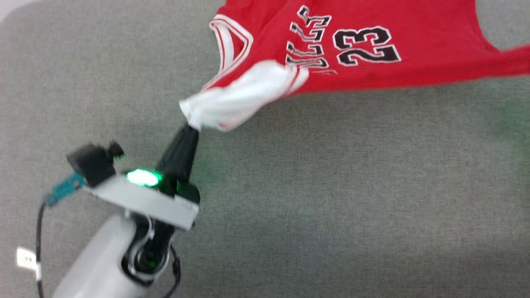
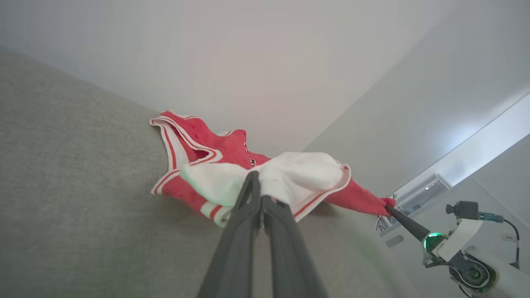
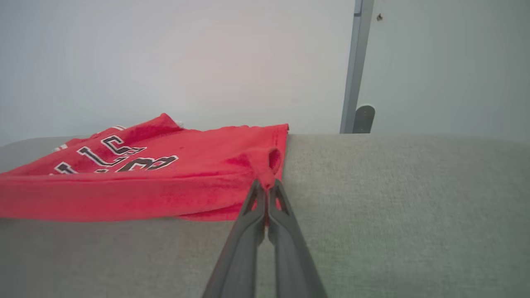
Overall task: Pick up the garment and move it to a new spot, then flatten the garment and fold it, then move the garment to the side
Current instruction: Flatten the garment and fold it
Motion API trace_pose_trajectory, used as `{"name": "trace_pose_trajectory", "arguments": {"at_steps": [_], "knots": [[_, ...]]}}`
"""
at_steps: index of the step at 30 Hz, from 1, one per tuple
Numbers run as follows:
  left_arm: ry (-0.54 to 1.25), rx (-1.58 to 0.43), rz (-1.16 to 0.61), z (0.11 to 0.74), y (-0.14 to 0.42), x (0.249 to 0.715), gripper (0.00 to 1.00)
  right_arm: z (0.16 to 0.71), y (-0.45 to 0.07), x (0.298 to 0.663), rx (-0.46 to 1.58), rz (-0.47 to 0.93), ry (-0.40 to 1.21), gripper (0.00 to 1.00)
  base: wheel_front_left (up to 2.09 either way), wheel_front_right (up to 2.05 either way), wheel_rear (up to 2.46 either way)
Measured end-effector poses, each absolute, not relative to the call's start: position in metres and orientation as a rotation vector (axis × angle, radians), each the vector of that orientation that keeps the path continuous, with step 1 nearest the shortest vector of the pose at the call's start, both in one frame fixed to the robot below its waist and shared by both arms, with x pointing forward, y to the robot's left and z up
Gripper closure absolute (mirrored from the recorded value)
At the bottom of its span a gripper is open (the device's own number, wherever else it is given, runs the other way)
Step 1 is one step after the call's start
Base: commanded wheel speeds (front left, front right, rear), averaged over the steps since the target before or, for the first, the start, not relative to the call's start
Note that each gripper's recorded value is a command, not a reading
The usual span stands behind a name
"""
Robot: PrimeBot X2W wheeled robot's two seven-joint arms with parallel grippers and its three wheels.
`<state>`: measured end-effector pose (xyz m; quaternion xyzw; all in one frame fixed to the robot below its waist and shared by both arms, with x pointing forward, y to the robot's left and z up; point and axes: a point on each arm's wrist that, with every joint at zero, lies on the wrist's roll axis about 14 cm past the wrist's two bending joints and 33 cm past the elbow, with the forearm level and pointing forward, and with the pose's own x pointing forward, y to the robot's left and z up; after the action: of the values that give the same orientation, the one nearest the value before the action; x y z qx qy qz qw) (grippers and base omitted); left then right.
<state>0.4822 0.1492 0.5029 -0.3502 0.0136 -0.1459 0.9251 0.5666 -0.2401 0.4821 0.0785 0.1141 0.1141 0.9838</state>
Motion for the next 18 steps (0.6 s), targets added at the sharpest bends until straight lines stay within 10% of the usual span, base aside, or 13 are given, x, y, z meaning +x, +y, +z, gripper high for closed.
{"name": "trace_pose_trajectory", "arguments": {"at_steps": [18], "knots": [[0.085, -0.663, -0.314, 0.493, 0.146, 0.391, 1.0, 0.462, -0.268, 0.451, 0.104, 0.217, 0.327, 1.0, 0.0, 0.0, 0.0]]}}
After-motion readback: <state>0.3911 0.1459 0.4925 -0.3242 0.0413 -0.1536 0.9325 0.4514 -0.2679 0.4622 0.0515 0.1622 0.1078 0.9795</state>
